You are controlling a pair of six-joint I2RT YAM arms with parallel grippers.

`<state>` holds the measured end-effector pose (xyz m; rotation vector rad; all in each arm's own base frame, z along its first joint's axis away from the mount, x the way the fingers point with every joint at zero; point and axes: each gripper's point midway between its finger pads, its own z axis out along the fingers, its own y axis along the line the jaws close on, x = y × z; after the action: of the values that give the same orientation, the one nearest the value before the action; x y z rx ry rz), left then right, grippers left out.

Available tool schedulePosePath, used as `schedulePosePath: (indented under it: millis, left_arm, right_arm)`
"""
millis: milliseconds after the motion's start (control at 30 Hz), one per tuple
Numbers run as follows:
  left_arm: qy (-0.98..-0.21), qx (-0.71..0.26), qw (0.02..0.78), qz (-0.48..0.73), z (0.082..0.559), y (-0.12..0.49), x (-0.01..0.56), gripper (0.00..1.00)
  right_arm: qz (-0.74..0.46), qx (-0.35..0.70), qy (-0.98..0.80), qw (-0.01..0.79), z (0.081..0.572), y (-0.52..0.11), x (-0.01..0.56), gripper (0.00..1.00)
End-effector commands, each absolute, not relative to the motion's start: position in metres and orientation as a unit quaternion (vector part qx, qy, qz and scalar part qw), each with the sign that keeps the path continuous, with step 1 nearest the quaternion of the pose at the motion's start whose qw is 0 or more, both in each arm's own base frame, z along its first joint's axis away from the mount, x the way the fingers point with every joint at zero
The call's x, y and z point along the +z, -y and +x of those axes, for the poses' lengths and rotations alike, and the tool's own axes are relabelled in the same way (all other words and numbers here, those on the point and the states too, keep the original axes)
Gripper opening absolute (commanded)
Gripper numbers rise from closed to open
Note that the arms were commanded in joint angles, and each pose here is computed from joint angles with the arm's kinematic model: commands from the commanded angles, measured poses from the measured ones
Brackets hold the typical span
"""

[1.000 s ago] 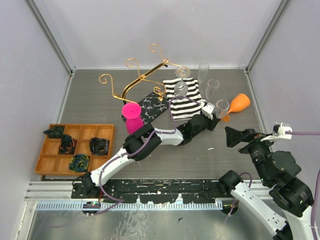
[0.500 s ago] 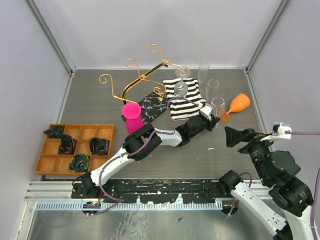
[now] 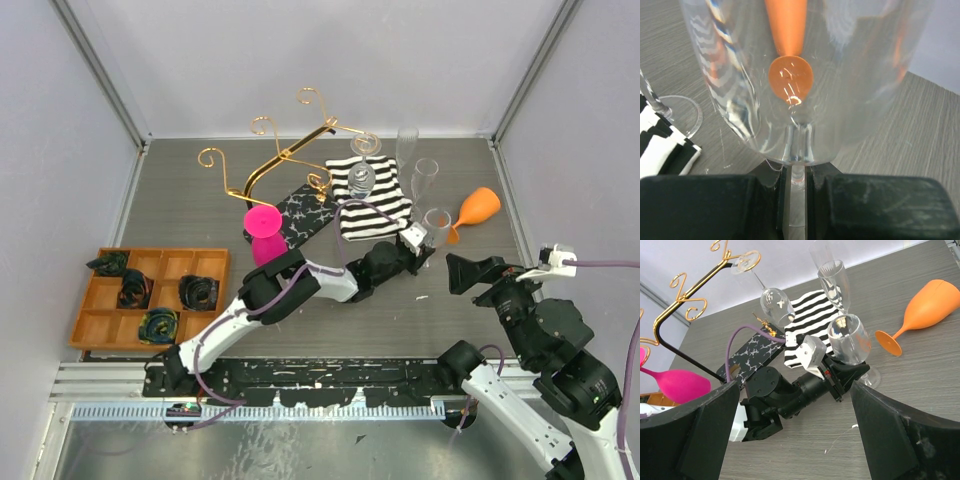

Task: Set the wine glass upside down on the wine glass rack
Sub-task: Pick up the wine glass at the center of the board.

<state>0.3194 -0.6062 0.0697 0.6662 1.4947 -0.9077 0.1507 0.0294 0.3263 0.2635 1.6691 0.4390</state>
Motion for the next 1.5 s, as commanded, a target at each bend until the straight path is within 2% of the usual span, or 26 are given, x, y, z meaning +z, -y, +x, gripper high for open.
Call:
schedulePosePath:
  millis: [0, 400, 1033, 1467]
  left_arm:
    - [-0.626, -0.379, 0.602, 0.318, 0.299, 0.603, 0.083, 0.00]
    - [-0.614, -0.356, 0.606, 0.359, 0.255, 0.577, 0.082, 0.00]
    - [-0.614, -0.363, 0.598, 0.366, 0.195, 0.513, 0.087, 0.00]
    - [-0.598, -0.375, 0.595, 0.384, 0.161, 0.475, 0.116, 0.00]
  right_arm:
    - [0.117, 0.199, -0.717, 0.657, 0.153, -0.029, 0.338, 0.98]
    - [0.091, 0.171, -0.717, 0.670, 0.152, -0.023, 0.343, 0.98]
    - [0.051, 0.205, -0.707, 0.675, 0.152, -0.042, 0.344, 0.98]
    - [-0.058, 0.255, -0.686, 0.679, 0.138, -0.074, 0.346, 0.97]
